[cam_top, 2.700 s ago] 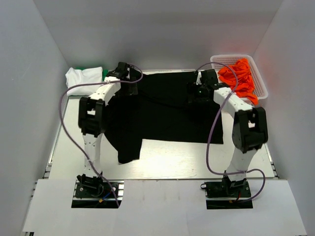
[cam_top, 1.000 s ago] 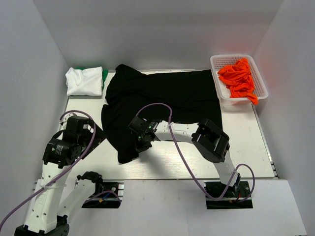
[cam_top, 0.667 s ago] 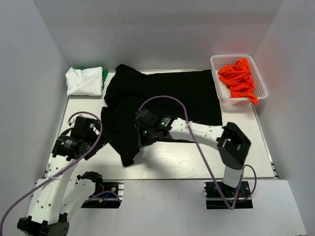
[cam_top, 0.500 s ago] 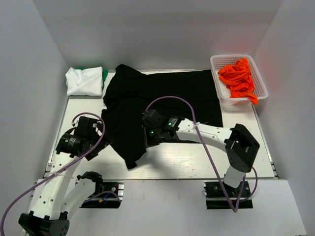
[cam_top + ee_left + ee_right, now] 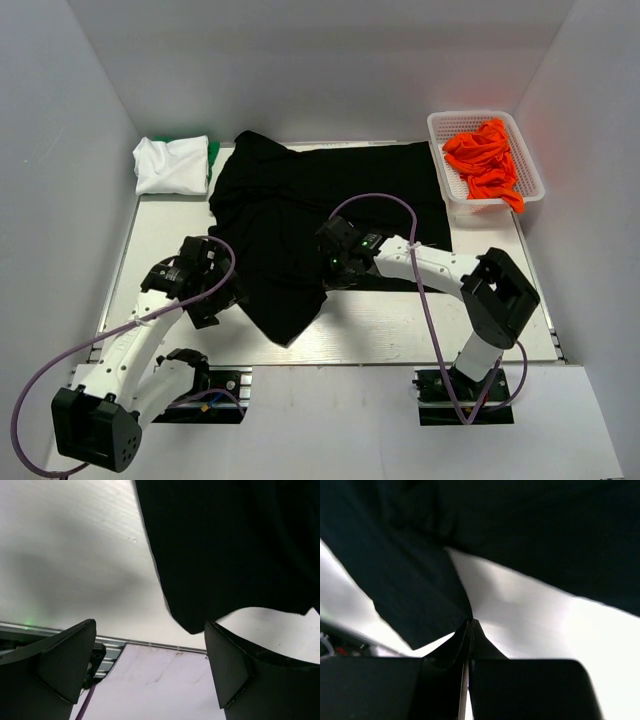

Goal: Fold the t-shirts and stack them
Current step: Grap the side of the flattened tshirt closest away from the robot with both arms

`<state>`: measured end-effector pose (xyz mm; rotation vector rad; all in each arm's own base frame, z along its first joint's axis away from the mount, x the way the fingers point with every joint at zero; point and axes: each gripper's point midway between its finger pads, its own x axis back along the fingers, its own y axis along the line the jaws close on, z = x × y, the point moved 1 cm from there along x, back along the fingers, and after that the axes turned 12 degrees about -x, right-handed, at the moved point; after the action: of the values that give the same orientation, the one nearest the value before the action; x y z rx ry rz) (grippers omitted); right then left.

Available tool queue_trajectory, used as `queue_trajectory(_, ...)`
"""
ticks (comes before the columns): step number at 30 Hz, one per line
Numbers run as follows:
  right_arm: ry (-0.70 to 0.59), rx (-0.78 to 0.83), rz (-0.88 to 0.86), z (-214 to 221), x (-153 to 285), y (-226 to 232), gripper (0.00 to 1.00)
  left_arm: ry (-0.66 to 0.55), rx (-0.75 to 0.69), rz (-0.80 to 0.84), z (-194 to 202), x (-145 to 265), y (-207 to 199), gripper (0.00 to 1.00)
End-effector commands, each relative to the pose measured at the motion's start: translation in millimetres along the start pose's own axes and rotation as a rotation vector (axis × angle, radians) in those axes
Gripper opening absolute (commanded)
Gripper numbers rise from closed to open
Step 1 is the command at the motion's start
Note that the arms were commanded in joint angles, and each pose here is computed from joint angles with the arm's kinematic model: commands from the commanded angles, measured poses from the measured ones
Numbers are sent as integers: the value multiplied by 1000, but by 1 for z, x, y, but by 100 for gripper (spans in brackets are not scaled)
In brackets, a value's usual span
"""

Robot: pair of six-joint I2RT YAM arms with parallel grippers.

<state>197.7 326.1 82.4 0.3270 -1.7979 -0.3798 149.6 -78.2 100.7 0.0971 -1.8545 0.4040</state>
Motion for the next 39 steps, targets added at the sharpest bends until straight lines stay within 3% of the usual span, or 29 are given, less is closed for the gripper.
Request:
queue_trajectory(1,-48,-7,67,-9,4,-23,0,-47,-39,100,-11,4,-18,99)
queue_trajectory(5,-15,42,122,-6,-5,-40,1,-29,-40,117,-13,0,-24,99)
queue_trajectory(6,9,60,103,-1,-4,-36,13,-33,-52,132,-14,0,-26,99)
queue_trajectory(7,14,80,94,-2,-3,-34,44,-31,-53,141,-16,2,-30,99)
queue_trajectory(10,20,108,44,0,7,-27,75,-28,-70,204,-19,6,-42,99)
queue_trajectory(11,-4,109,20,-4,16,-23,90,-19,-80,224,-19,9,-48,99)
queue_trajectory(16,-186,41,99,-29,52,-54,90,-56,-131,388,-31,7,-82,99)
queue_trajectory(23,-291,-140,234,-60,64,-125,90,15,-226,381,-19,-32,-116,99)
queue_trajectory(28,-310,-214,291,-84,60,-170,90,135,-338,319,6,-63,-142,99)
queue_trajectory(34,-309,-235,238,-94,48,-186,90,218,-344,120,31,-92,-99,99)
queue_trajectory(39,-222,-247,217,-72,31,-196,90,316,-295,-50,60,-102,-51,99)
